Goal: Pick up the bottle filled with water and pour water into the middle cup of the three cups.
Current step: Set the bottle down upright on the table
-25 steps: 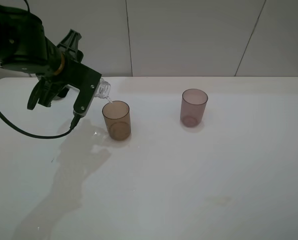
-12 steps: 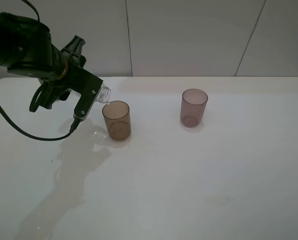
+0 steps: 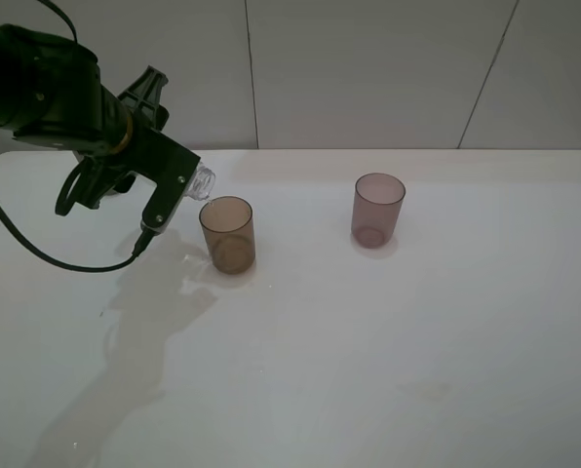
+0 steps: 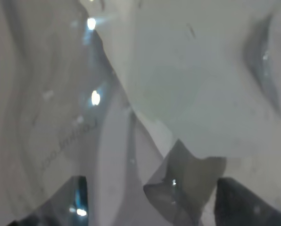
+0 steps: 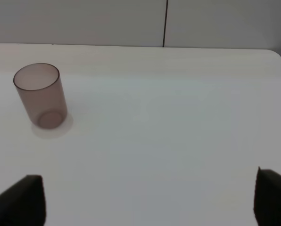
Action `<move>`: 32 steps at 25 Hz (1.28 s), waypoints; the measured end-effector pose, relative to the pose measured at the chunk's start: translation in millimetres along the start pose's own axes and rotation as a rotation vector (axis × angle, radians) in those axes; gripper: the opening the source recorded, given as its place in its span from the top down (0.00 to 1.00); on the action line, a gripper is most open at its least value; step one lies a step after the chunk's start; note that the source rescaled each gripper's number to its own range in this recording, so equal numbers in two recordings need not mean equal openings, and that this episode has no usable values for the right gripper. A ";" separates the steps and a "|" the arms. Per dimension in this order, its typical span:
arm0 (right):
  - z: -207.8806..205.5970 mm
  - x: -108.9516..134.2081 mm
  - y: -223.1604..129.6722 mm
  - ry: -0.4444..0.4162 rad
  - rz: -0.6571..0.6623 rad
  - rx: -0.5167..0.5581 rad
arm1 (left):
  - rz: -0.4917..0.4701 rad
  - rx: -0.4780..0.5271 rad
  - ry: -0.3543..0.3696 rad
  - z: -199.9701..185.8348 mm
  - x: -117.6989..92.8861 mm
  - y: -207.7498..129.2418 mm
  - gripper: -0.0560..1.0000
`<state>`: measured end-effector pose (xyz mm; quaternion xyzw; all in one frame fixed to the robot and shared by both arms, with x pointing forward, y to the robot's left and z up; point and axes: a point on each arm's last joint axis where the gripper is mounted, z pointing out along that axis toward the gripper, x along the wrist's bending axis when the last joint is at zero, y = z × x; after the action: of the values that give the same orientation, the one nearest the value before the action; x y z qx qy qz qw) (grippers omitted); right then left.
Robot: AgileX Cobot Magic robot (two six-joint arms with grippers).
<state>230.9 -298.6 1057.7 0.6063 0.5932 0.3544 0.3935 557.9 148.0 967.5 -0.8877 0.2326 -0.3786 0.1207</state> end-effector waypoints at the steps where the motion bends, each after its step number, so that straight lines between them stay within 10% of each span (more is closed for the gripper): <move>1: 0.0 0.0 0.0 0.000 0.000 0.000 | 0.004 0.001 0.002 0.0 0.1 -0.1 0.94; 32: 0.0 0.0 0.0 0.000 0.000 0.000 | 0.127 -0.022 0.073 -3.8 7.4 9.9 0.94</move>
<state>230.9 -298.6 1057.7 0.6063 0.5932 0.3544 0.3935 556.4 135.5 970.8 -0.8579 0.2968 -0.3999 0.1263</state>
